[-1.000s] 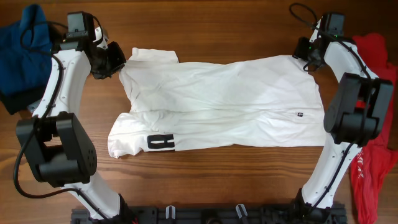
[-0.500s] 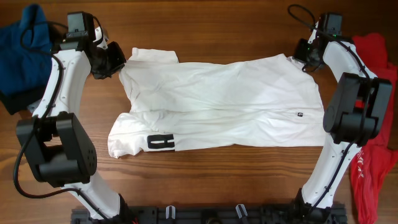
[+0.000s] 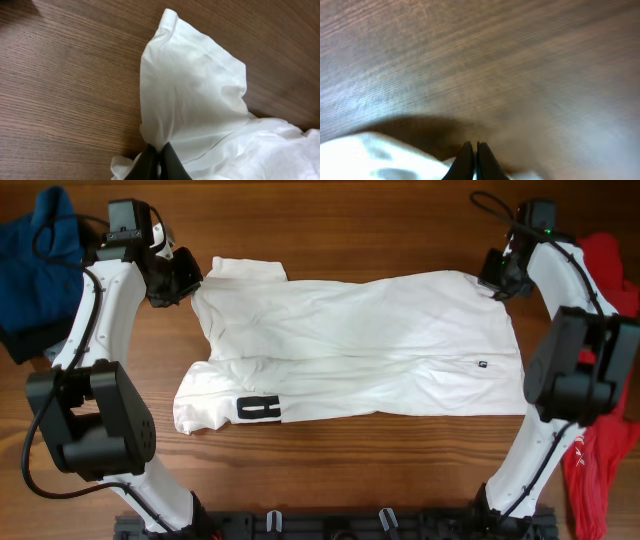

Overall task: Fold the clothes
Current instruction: 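Fold the upper half down over the lower half with both grippers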

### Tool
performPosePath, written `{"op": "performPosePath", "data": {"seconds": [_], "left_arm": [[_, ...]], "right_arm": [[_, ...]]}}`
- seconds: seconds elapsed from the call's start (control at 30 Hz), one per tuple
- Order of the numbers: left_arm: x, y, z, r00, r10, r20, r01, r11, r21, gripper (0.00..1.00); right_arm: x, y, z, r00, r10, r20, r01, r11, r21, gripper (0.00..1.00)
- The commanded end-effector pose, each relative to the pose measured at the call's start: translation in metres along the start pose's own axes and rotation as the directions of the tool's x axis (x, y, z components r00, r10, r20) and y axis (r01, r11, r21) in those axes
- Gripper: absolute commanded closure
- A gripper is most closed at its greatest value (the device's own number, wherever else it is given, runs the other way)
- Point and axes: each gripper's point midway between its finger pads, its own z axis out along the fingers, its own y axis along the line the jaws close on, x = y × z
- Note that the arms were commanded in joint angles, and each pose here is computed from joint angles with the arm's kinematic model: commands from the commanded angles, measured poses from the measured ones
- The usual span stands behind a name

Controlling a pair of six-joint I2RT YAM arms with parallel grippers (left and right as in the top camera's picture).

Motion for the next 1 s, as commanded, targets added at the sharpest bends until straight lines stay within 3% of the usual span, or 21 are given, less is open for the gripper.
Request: {"op": "performPosePath", "data": {"seconds": [0.0, 0.3, 0.53, 0.77, 0.97], "left_arm": [[-0.003, 0.000, -0.009, 1.000, -0.006, 0.014, 0.006, 1.000, -0.007, 0.96], [0.016, 0.005, -0.014, 0.998, -0.021, -0.058, 0.020, 0.999, -0.029, 0.96], [0.012, -0.008, -0.049, 0.999, 0.052, 0.012, -0.052, 0.999, 0.003, 0.96], [0.037, 0.022, -0.061, 0.998, 0.020, -0.066, -0.030, 0.987, -0.158, 0.96], [0.068, 0.035, -0.067, 0.983, -0.024, -0.183, -0.017, 0.976, -0.216, 0.96]], "right_arm": [[-0.010, -0.021, -0.053, 0.996, 0.044, 0.079, -0.051, 0.994, 0.096, 0.96], [0.026, -0.034, -0.114, 0.999, 0.035, 0.001, -0.034, 0.991, 0.130, 0.96], [0.061, -0.044, -0.129, 0.991, 0.043, -0.127, -0.024, 0.988, 0.153, 0.96], [0.078, -0.062, -0.134, 0.978, 0.076, -0.197, -0.037, 0.980, 0.193, 0.96], [0.089, -0.093, -0.139, 0.961, 0.140, -0.240, -0.075, 0.962, 0.263, 0.96]]}}
